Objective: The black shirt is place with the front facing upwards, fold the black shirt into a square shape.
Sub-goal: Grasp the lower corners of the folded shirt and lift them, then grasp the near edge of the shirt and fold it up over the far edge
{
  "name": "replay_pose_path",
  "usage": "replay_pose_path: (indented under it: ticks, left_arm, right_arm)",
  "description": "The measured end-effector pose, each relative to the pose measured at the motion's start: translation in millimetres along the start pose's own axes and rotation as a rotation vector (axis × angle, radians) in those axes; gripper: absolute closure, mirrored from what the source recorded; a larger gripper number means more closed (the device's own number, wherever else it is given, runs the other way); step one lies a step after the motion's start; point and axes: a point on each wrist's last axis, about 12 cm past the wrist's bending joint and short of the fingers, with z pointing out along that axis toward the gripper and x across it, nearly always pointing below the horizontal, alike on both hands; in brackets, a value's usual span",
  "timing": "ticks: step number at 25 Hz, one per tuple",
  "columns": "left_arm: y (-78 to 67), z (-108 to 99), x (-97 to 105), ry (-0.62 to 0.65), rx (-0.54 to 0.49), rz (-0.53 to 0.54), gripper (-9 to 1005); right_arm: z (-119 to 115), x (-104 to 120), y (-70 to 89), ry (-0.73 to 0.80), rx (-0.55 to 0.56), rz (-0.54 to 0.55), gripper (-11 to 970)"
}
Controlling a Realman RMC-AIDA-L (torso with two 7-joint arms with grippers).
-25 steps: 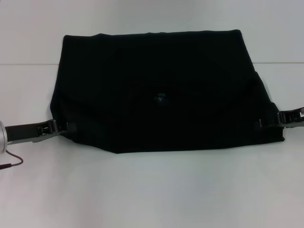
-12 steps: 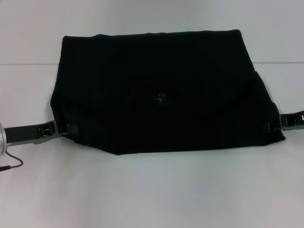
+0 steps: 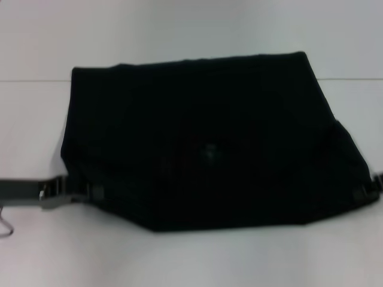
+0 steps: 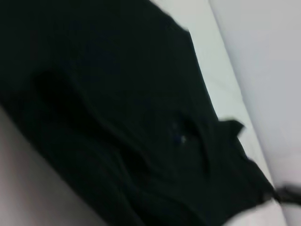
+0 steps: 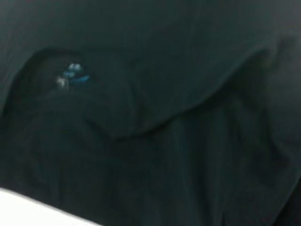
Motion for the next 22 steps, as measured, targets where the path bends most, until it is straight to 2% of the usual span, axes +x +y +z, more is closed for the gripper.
replay_pose_path:
  ticks: [5, 8, 10, 13, 17, 22]
  left_arm:
    - [-5.0, -17, 25, 0.234, 0.033, -0.025, 967]
    - [-4.8, -24, 37, 0.305, 0.038, -0.034, 967]
    - [-5.8, -25, 44, 0.346, 0.056, -0.044, 967]
    - [-7.5, -23, 47, 0.381, 0.067, -0.046, 967]
    - [-12.6, -22, 29, 0.328, 0.067, -0.022, 967]
    - [-20.7, -23, -15, 0.101, 0.059, -0.021, 968]
  right_arm:
    - [-10, 44, 0.8, 0.177, -0.143, -0.122, 873]
    - [-6, 68, 4.2, 0.265, -0.227, -0.204, 868]
    - [-1, 79, 8.7, 0.308, -0.28, -0.232, 865]
    - [6, 84, 11.7, 0.321, -0.298, -0.236, 860]
    - [5, 75, 12.4, 0.238, -0.317, -0.234, 853]
    - [-8, 52, 9.5, 0.046, -0.334, -0.174, 844]
